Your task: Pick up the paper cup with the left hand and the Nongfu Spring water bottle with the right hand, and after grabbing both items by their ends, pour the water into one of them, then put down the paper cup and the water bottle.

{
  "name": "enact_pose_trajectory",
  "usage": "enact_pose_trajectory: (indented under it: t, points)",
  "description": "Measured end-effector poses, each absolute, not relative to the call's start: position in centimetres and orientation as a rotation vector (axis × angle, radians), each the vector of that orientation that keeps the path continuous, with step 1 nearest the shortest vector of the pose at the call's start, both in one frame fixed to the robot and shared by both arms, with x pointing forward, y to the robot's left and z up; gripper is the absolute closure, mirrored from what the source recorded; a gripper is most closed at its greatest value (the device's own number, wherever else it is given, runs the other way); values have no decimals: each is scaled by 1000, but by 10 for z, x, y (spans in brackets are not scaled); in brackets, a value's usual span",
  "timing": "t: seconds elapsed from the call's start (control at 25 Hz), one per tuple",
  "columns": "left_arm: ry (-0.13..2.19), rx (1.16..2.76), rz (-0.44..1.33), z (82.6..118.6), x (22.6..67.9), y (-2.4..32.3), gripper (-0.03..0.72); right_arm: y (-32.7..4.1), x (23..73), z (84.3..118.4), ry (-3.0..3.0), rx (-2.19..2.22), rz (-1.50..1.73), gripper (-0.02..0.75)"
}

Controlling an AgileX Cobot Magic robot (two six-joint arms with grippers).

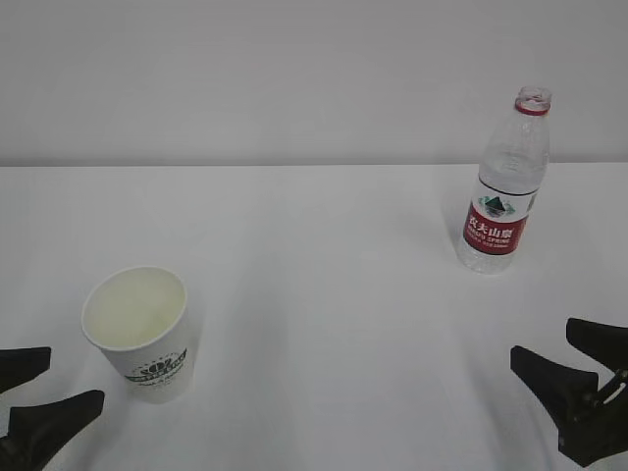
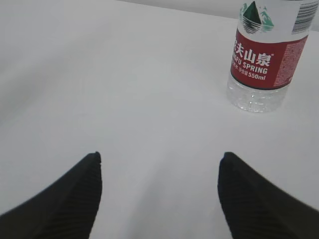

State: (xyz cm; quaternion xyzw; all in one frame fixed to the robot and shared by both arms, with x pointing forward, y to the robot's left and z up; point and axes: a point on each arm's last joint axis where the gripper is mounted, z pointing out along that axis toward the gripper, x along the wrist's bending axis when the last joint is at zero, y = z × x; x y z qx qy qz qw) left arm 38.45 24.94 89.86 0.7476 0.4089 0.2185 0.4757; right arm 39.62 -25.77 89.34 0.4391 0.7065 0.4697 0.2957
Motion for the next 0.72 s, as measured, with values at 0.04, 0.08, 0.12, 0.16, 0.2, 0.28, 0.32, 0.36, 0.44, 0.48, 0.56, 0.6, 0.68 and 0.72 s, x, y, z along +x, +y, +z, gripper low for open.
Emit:
enact_pose_trajectory:
  t: [0.04, 0.08, 0.12, 0.16, 0.2, 0.28, 0.32, 0.36, 0.44, 0.48, 0.56, 0.6, 0.68, 0.72]
  points:
    - [998, 1827, 526, 897, 385, 249, 64, -258, 396, 893, 1878, 1173, 1252, 188]
    - [994, 1834, 521, 894, 386, 249, 62, -258, 396, 893, 1877, 1176, 1253, 188]
    - [986, 1839, 518, 893, 386, 248, 60, -258, 396, 893, 1875, 1181, 1256, 186]
    - [983, 1848, 510, 890, 386, 248, 59, -258, 396, 893, 1875, 1181, 1256, 185]
    - [979, 1847, 509, 888, 387, 248, 59, -258, 396, 894, 1874, 1181, 1259, 184]
    - [969, 1840, 519, 886, 388, 247, 59, -258, 396, 894, 1874, 1181, 1259, 182]
    - [965, 1829, 528, 886, 390, 247, 59, -258, 396, 894, 1874, 1183, 1260, 182]
    - [960, 1828, 536, 885, 391, 248, 59, -258, 396, 894, 1874, 1183, 1260, 182]
    - [953, 1841, 540, 881, 393, 248, 59, -258, 396, 894, 1874, 1183, 1260, 182]
    - [955, 1850, 533, 879, 394, 247, 59, -258, 396, 894, 1874, 1183, 1260, 182]
    - [960, 1863, 520, 875, 397, 247, 59, -258, 396, 894, 1874, 1183, 1260, 182]
    - [963, 1873, 512, 872, 397, 247, 58, -258, 396, 894, 1874, 1183, 1260, 182]
    - [973, 1879, 498, 868, 400, 247, 52, -258, 396, 894, 1873, 1185, 1261, 182]
    - [974, 1880, 497, 867, 402, 247, 46, -258, 396, 894, 1873, 1186, 1262, 182]
